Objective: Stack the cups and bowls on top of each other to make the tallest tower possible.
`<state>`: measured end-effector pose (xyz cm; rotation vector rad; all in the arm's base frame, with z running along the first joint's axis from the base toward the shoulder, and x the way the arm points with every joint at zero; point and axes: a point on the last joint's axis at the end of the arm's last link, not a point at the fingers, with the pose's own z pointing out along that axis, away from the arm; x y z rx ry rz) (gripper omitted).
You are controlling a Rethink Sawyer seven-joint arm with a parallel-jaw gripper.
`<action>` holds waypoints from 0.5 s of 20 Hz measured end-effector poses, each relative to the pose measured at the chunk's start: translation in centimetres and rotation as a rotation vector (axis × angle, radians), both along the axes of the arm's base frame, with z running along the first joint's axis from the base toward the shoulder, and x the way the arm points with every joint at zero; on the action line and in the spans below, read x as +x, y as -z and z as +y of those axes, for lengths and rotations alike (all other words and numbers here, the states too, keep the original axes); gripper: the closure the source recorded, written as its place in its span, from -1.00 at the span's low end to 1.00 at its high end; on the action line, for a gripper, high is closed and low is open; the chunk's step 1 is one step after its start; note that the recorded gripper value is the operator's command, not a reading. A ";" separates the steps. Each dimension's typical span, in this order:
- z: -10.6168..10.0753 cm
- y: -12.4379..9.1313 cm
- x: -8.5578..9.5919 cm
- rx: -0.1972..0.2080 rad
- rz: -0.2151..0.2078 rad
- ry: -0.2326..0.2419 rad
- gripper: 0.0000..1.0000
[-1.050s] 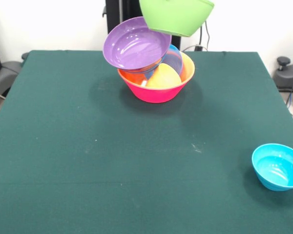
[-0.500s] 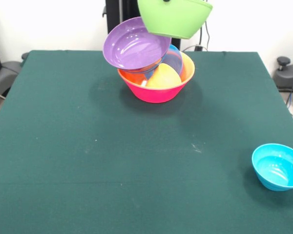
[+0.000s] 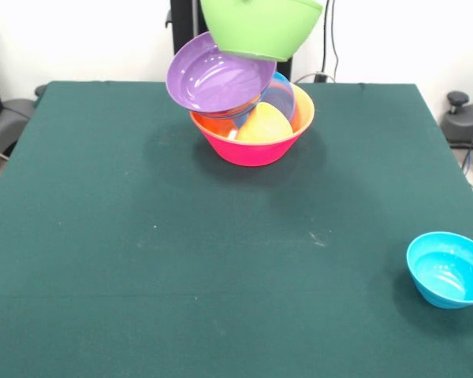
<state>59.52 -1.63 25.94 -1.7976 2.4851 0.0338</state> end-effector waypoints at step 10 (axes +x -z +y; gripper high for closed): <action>-1.6 0.1 -0.1 0.002 -0.003 -0.028 1.00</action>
